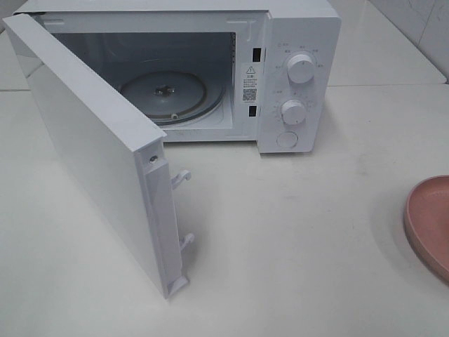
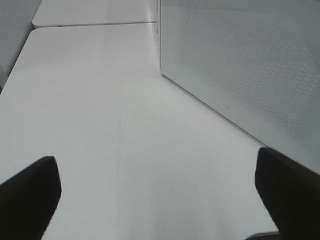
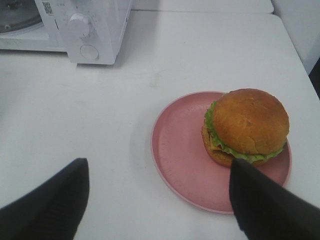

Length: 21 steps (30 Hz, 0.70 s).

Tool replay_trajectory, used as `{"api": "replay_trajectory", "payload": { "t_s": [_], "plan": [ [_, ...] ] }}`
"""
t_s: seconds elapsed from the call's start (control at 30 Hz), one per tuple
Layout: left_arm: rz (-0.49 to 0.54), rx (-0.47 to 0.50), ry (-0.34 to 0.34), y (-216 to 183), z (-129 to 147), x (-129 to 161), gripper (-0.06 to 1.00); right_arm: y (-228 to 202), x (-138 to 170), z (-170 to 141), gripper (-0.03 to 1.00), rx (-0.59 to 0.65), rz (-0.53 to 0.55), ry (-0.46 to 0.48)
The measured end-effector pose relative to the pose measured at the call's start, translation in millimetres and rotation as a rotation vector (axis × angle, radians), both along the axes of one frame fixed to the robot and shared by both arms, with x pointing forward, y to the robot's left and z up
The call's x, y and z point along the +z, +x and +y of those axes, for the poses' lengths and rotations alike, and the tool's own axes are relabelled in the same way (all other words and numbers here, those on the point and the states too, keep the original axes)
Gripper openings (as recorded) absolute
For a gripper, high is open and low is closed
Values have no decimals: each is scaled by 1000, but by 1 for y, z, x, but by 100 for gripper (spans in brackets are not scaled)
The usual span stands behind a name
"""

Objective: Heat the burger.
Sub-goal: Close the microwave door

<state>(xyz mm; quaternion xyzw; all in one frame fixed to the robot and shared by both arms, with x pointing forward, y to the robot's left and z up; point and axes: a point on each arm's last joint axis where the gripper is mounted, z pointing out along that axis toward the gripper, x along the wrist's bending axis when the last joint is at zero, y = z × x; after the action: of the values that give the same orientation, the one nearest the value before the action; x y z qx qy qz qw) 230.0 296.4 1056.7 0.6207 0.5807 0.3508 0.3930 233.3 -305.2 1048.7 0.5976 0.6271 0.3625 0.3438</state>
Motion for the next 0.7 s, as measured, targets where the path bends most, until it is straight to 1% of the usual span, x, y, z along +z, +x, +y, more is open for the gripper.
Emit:
{"api": "replay_trajectory", "payload": {
  "t_s": [0.7],
  "plan": [
    [0, 0, 0, 0, 0, 0, 98, -1, 0, 1, 75, 14, -8, -2]
  ]
}}
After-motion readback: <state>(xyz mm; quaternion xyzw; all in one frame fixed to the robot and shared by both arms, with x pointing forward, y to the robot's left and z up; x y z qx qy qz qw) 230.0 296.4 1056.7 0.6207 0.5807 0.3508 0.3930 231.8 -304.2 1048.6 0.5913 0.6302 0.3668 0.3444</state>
